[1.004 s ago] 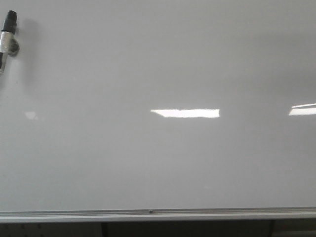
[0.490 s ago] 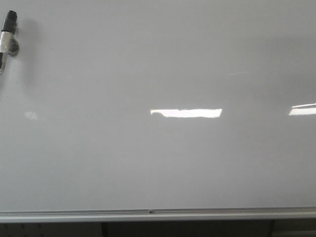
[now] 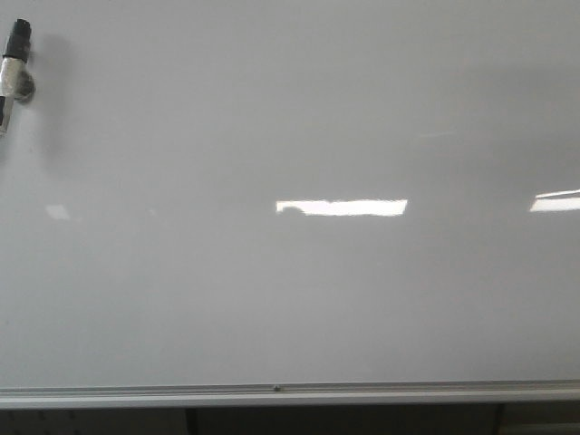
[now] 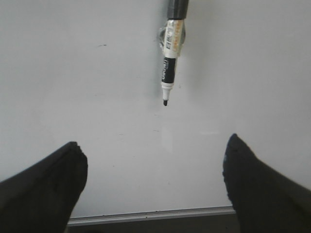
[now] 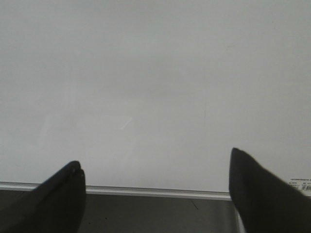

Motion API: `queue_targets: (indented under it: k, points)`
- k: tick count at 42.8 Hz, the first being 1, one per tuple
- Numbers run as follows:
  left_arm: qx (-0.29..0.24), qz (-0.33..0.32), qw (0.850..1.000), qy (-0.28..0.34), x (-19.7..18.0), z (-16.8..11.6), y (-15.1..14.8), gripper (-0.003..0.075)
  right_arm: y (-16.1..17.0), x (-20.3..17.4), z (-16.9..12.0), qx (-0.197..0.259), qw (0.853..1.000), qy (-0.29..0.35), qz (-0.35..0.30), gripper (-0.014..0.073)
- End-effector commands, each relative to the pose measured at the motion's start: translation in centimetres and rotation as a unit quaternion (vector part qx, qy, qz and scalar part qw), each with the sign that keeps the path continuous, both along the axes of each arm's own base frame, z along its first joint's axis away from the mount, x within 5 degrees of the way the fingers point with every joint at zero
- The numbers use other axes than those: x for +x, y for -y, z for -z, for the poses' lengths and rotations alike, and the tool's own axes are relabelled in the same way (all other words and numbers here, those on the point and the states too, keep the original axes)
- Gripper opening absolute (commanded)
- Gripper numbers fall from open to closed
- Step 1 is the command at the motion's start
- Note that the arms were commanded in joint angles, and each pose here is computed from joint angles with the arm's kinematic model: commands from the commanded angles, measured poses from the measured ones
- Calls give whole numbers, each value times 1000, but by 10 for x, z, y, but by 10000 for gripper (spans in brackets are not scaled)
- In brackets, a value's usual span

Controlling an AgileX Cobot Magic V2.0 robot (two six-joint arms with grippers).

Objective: Write number 2 on whiteboard

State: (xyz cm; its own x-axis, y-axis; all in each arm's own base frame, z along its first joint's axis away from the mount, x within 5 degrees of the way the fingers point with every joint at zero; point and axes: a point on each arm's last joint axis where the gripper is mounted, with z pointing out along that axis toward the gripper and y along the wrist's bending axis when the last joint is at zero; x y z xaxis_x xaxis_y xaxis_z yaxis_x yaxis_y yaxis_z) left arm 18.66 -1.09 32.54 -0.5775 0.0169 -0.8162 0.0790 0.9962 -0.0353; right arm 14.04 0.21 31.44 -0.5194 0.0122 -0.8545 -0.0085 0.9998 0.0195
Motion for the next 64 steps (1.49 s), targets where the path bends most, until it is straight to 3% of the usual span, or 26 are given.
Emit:
queue_targets:
  k: [1, 25, 44, 49, 64]
  points:
    - [3, 20, 998, 51, 20, -14, 9, 564, 0, 4, -14, -8, 999, 44, -2, 622]
    - [7, 17, 999, 34, 116, 26, 20, 564, 0, 4, -14, -8, 999, 45, -2, 622]
    - [9, 15, 999, 29, 149, 41, 22, 557, 0, 4, -14, -8, 999, 45, -2, 622]
    - [9, 15, 1000, 19, 151, 47, 23, 496, 0, 4, -14, -8, 999, 45, -2, 622]
    - [9, 14, 999, 27, 154, 48, 23, 204, 0, 4, -14, -8, 999, 45, -2, 622]
